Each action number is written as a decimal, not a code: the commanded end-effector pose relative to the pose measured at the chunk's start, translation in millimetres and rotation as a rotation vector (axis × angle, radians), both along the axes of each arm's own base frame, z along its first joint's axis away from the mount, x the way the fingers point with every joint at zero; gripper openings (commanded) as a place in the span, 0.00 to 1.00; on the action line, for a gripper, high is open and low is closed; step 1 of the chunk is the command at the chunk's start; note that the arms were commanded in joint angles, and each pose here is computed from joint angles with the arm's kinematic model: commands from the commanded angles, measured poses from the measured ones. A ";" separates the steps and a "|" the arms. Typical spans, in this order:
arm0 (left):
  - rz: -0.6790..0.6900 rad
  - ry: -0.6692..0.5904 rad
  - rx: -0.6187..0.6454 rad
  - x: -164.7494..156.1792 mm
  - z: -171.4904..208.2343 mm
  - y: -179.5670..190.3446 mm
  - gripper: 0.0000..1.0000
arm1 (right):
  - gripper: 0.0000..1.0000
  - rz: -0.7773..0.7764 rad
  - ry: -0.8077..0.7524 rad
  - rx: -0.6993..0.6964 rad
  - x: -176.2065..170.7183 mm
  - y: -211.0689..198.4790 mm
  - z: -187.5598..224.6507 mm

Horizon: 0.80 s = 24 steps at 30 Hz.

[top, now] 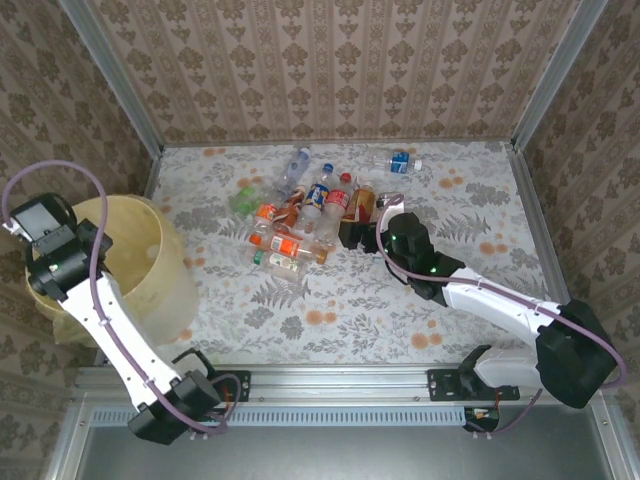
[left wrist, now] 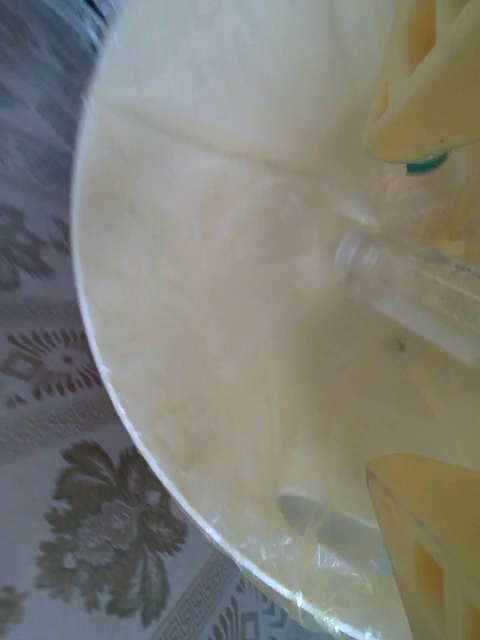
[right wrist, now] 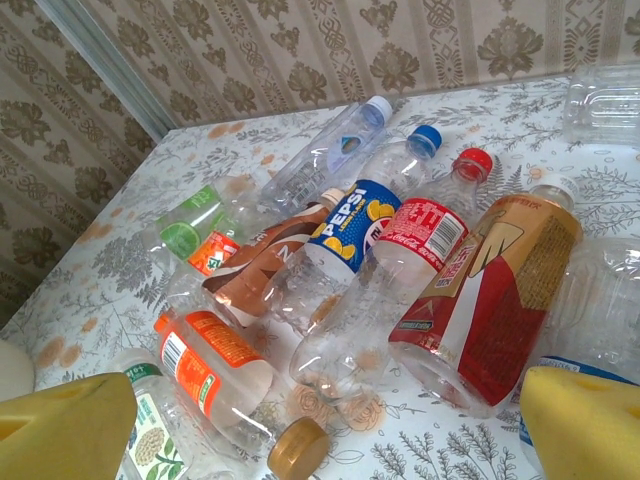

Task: Put the plastic bottles in the bin

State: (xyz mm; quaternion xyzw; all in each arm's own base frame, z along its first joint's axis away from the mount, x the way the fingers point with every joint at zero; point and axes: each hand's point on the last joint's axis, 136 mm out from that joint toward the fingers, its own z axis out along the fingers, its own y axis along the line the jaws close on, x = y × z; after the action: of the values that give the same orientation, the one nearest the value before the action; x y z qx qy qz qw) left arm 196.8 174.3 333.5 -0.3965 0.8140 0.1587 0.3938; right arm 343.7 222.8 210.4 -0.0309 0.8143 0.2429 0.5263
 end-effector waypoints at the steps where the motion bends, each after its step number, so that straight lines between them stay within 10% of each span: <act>1: -0.069 -0.165 0.038 4.5 42.8 -25.7 0.79 | 1.00 0.002 0.008 0.027 1.3 1.4 5.9; 14: -0.551 -0.329 0.074 67.7 91.1 -168.1 0.87 | 1.00 -0.028 0.004 0.036 -5.7 -9.8 0.8; 24: -0.837 -0.225 0.159 131.1 52.1 -299.7 0.98 | 1.00 -0.101 0.001 0.034 -16.8 -39.5 -4.8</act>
State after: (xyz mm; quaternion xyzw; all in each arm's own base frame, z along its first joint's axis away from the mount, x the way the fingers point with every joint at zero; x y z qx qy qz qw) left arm 317.8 -122.2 382.7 -0.0063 0.8523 -0.0163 0.5228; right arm 331.5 198.1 207.7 -0.0018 0.8103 0.2404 0.5344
